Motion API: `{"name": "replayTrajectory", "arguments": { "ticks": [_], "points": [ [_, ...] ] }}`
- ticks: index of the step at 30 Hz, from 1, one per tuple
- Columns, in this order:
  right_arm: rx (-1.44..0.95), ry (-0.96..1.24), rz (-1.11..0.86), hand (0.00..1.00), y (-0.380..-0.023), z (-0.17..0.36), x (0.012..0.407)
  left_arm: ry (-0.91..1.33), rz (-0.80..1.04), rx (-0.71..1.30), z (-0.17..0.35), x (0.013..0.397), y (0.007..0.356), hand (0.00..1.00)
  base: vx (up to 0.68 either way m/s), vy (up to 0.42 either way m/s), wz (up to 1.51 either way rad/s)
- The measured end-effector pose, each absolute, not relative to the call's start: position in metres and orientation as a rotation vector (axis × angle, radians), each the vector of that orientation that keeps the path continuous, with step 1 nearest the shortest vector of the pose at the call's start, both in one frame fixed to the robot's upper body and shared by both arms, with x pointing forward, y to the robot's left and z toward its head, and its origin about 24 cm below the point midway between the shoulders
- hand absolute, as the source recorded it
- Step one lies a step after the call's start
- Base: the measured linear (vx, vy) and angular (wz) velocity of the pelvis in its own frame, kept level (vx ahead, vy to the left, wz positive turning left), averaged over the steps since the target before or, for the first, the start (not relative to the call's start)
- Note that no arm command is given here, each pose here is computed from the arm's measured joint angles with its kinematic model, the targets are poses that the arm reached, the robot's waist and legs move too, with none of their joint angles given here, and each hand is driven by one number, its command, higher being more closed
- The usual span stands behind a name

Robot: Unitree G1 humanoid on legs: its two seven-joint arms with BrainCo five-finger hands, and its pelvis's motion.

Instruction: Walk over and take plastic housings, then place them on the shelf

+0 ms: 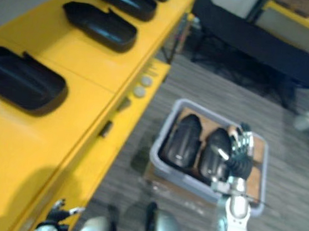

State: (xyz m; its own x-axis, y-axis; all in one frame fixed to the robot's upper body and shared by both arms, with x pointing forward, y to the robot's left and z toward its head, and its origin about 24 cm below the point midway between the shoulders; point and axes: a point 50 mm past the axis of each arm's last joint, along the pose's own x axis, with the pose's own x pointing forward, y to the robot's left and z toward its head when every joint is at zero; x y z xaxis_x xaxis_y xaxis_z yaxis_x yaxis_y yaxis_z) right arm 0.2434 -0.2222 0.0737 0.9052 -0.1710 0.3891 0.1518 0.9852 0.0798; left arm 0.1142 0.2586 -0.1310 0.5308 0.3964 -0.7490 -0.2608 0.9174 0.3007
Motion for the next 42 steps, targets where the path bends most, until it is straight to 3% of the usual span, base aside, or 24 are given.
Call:
{"name": "replayTrajectory", "arguments": {
  "ticks": [10, 13, 16, 22, 31, 42],
  "points": [
    [-0.013, -0.393, -0.184, 0.0, -0.207, 0.098, 0.274, 1.039, 0.573, 0.074, -0.14, 0.059, 0.281, 0.0, -0.13, -0.12, -0.43],
    [-0.029, -0.317, -0.295, 0.0, -0.225, 0.091, 0.275, 0.983, 0.59, 0.02, -0.14, 0.065, 0.272, 0.0, -0.11, -0.347, -0.15],
    [-0.042, -0.218, -0.502, 0.0, -0.26, 0.074, 0.266, 0.983, 0.566, -0.106, -0.15, 0.066, 0.234, 0.0, -0.09, -0.168, -0.11],
    [0.023, -0.189, -0.788, 0.0, -0.304, 0.071, 0.261, 0.872, 0.533, -0.086, -0.14, 0.083, 0.233, 0.0, -0.1, -0.061, -0.02],
    [0.034, -0.279, -0.989, 0.0, -0.369, 0.139, 0.298, 0.845, 0.489, -0.131, -0.139, 0.097, 0.226, 0.0, 0.0, 0.053, 0.26],
    [0.027, -0.373, -1.107, 0.0, -0.404, 0.222, 0.308, 0.878, 0.417, -0.156, -0.146, 0.102, 0.213, 0.0, -0.07, 0.067, 0.12]
  ]
}}
